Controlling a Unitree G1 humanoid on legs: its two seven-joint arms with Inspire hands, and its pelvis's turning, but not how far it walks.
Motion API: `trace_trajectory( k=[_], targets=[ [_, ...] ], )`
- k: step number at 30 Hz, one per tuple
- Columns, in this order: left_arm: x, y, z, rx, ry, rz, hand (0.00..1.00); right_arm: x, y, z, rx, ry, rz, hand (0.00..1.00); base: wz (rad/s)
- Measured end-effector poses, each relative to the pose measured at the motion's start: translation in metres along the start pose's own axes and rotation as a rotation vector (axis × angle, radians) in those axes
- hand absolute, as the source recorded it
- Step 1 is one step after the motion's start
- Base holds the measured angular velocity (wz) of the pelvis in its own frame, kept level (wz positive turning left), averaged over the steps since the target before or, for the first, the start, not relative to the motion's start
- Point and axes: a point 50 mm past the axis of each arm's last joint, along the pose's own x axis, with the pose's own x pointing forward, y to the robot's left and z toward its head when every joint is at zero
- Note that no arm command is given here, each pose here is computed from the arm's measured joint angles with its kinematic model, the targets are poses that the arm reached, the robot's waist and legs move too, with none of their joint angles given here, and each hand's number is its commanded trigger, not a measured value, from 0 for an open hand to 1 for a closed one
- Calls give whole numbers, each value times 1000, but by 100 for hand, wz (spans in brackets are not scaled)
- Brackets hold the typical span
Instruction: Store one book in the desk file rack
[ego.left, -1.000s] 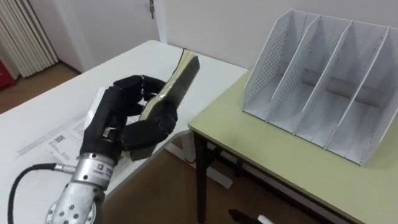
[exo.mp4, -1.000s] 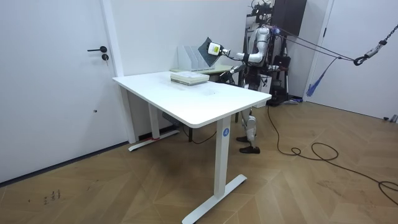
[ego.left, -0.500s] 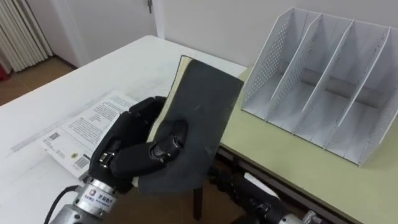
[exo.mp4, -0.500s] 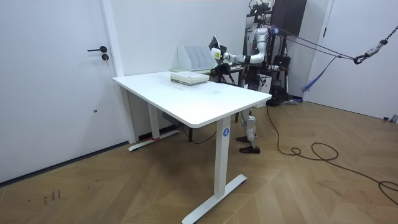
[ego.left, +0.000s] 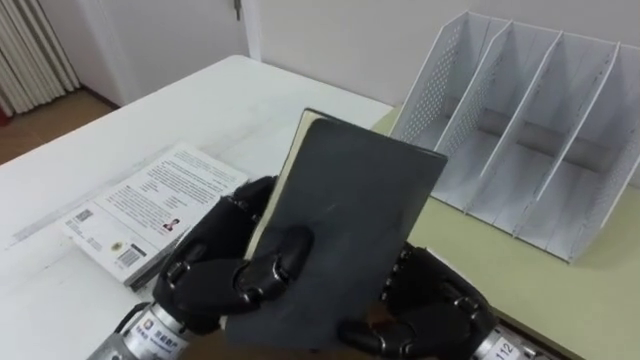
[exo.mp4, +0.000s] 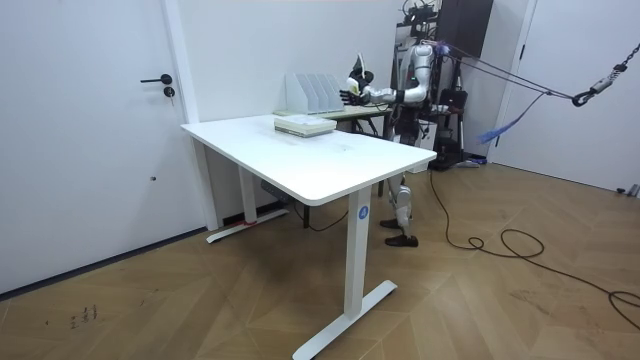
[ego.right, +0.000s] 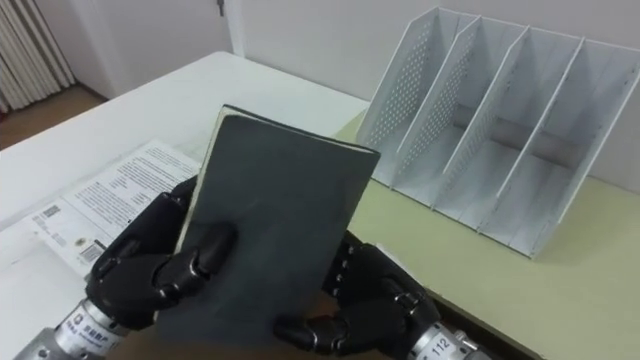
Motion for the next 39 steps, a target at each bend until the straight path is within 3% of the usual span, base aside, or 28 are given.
trace_trajectory(
  k=[5,6,7,8,9,13,26,27,28,30,31,39],
  targets=[
    [-3,1,1,1,40,-25,100,3,8,3,118,-70,78,0,-4],
    [-3,0,1,-2,44,-37,100,4,10,2,137,-72,97,9,-4],
    [-3,0,0,-6,48,-48,100,4,12,1,152,-70,115,26,-4],
    [-3,-1,0,-9,50,-53,100,4,12,0,162,-71,123,55,0],
    [-3,-1,-1,-16,57,-63,100,5,14,0,175,-77,137,100,0],
    [-4,-1,-3,-27,67,-69,100,8,20,2,204,-85,177,100,0],
    [-9,7,-13,-77,113,-29,100,1,11,3,170,1,108,100,-4],
    [-9,8,-12,-72,116,-32,92,1,11,3,170,2,109,100,0],
    [-9,8,-12,-68,118,-34,73,1,11,3,170,2,110,100,0],
    [-9,8,-11,-64,122,-35,11,1,12,3,171,2,111,100,-2],
    [-9,8,-11,-63,122,-36,0,1,12,3,171,3,111,100,-3],
    [-11,10,-11,-73,122,-28,0,1,12,3,178,-4,115,100,0]
  ],
)
